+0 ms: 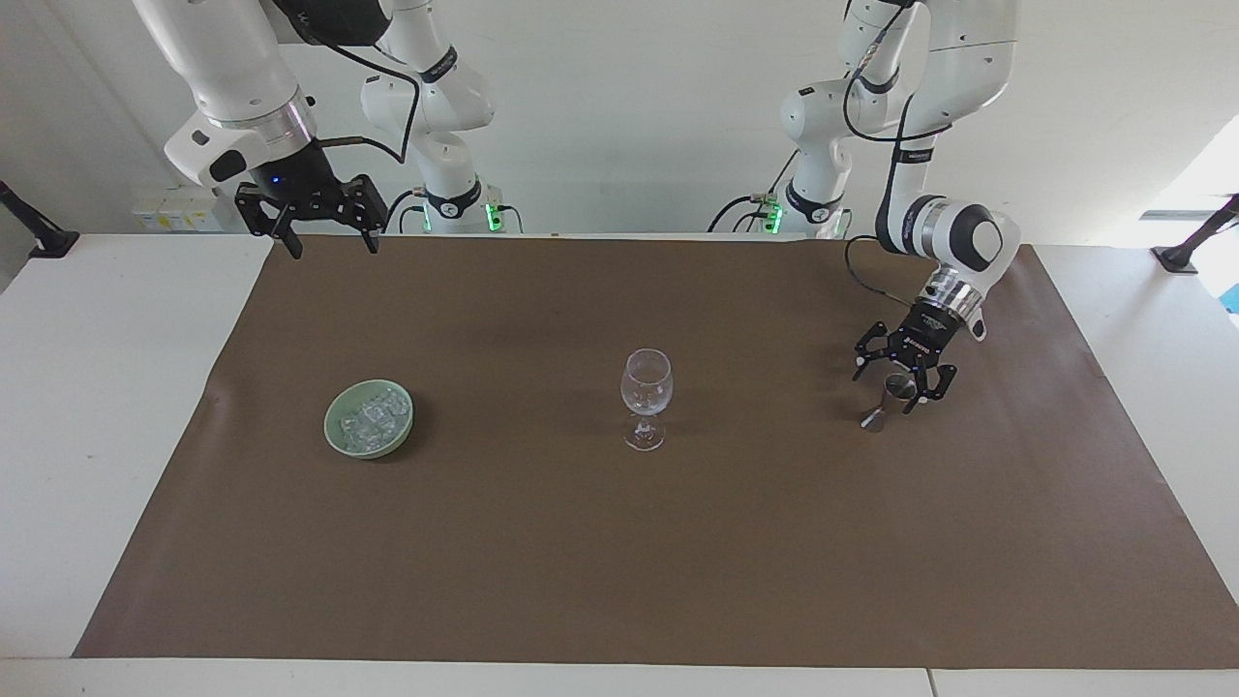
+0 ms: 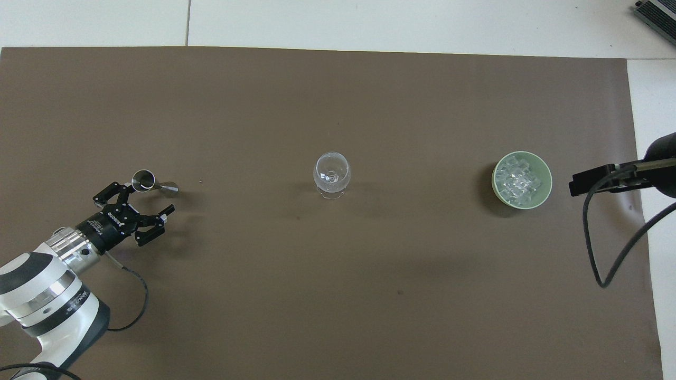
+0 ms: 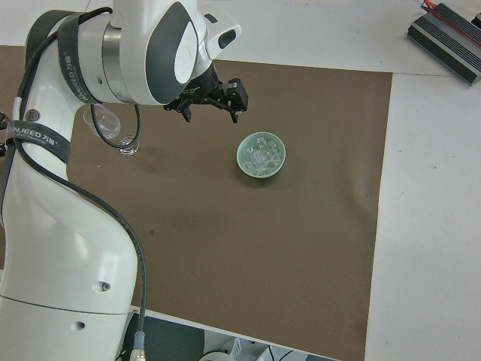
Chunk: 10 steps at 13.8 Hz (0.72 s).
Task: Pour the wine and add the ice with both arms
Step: 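Move the left gripper open toward the small metal jigger, then close the left gripper on the metal jigger and lift it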
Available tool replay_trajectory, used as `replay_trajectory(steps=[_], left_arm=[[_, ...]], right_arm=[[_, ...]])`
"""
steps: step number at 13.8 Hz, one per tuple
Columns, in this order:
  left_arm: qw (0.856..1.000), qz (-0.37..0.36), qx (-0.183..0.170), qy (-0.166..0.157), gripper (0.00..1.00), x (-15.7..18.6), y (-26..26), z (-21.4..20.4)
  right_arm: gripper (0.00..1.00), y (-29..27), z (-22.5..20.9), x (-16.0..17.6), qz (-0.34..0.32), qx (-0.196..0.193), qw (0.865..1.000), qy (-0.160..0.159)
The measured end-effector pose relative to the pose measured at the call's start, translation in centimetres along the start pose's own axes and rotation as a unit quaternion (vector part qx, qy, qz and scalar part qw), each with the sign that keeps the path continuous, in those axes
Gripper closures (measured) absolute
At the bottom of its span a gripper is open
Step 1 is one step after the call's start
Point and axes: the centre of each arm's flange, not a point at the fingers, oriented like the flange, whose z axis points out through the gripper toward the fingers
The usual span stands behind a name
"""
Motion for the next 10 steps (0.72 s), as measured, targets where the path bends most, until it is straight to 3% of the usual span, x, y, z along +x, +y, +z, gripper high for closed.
replay_trajectory(steps=[7,9,10], left_arm=[[1.000,-0.007,-0.017,-0.021,0.01,0.0,-0.7,1.3],[1.000,-0.008,-0.017,-0.022,0.07,-0.1,-0.6,1.4],[1.000,-0.008,-0.017,-0.022,0.16,-0.1,-0.6,1.4]], right_arm=[[0.00,0.0,0.0,0.0,0.000,0.000,1.000,0.000],[0.00,0.0,0.0,0.0,0.000,0.000,1.000,0.000],[0.00,0.0,0.0,0.0,0.000,0.000,1.000,0.000]])
